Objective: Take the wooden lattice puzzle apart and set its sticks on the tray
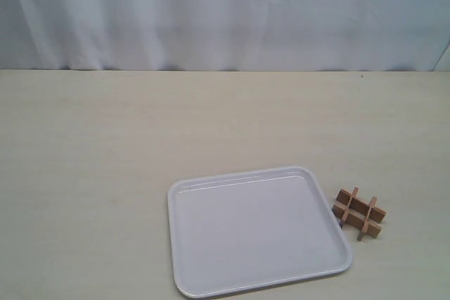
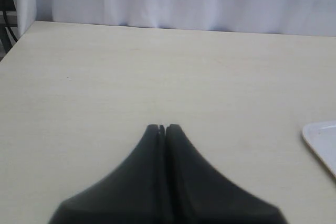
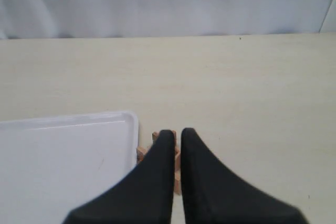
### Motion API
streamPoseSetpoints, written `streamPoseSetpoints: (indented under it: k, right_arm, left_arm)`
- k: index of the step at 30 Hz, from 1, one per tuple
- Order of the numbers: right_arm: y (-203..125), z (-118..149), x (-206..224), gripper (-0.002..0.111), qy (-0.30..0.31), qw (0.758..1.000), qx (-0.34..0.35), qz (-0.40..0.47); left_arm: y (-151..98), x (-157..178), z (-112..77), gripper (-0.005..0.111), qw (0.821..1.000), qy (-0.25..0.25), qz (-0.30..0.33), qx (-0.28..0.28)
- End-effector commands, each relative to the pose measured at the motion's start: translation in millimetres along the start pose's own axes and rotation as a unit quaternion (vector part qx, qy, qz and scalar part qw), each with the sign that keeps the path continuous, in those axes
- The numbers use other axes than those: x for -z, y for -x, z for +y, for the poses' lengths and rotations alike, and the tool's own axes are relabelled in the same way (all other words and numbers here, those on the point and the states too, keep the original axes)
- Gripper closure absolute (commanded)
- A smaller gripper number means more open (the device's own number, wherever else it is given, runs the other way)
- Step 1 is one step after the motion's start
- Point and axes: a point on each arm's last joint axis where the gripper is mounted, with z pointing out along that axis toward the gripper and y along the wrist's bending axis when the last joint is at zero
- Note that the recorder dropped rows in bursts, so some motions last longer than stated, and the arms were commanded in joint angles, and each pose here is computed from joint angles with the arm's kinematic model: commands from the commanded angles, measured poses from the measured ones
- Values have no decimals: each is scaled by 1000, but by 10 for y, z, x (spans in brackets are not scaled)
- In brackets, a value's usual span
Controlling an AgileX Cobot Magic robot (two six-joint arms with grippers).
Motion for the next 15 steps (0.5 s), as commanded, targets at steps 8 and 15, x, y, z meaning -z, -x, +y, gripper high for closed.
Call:
streamPoseSetpoints:
  k: [8, 15]
  right_arm:
    - [459, 10, 130, 104, 6, 964, 1, -266]
    - [601, -14, 234, 104, 70, 911, -203, -351]
  left_arm:
    - [-7, -2, 3, 107, 1000, 1, 1, -3]
    - [-5, -2, 3, 107, 1000, 1, 0, -3]
